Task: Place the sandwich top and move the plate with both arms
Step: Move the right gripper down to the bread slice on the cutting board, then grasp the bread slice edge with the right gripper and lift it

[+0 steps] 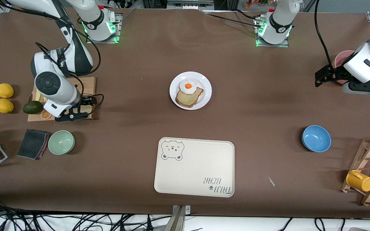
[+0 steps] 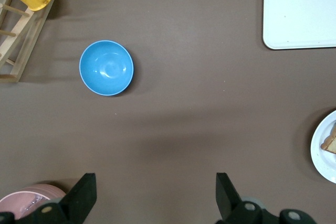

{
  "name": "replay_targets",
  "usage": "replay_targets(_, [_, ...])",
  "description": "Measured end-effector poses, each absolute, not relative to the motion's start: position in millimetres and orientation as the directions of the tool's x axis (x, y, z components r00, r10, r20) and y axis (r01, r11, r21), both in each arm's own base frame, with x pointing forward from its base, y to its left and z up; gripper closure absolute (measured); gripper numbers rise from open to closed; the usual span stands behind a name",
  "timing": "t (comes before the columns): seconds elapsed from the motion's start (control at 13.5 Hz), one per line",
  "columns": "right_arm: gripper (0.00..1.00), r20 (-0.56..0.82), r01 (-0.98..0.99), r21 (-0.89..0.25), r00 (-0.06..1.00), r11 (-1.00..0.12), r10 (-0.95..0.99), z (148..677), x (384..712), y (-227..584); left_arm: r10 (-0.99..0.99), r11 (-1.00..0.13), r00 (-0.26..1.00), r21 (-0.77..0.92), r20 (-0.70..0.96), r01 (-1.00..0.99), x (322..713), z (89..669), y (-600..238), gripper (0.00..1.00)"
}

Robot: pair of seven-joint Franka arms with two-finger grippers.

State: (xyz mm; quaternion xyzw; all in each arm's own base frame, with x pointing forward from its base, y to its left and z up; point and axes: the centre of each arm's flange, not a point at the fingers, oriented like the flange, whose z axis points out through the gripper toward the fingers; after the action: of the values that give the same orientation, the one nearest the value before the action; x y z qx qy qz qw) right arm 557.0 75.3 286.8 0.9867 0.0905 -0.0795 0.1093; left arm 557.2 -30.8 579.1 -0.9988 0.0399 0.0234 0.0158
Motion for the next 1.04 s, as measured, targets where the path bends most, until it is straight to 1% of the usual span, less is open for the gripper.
replay_targets(0.15, [0.0, -0.179, 0.18, 0.228, 0.974, -0.957, 0.141, 276, 553, 75, -0.079, -0.996, 0.996, -0.03, -0.048, -0.08, 557, 579, -31, 0.0])
replay_targets(0.52, [0.0, -0.17, 0.166, 0.226, 0.977, -0.96, 0.128, 257, 551, 78, -0.079, -0.996, 0.996, -0.03, -0.048, -0.08, 557, 579, -31, 0.0])
replay_targets(0.74, [0.01, -0.161, 0.171, 0.26, 0.978, -0.95, 0.132, 238, 551, 86, -0.079, -0.996, 0.996, -0.03, -0.051, -0.08, 557, 579, -31, 0.0])
replay_targets(0.96, [0.04, -0.156, 0.182, 0.29, 0.978, -0.939, 0.142, 217, 549, 96, -0.078, -0.996, 0.996, -0.03, -0.051, -0.08, 557, 579, -30, 0.0])
replay_targets(1.04, [0.1, -0.16, 0.186, 0.291, 0.977, -0.938, 0.144, 213, 548, 96, -0.078, -0.996, 0.996, -0.03, -0.051, -0.08, 557, 579, -30, 0.0])
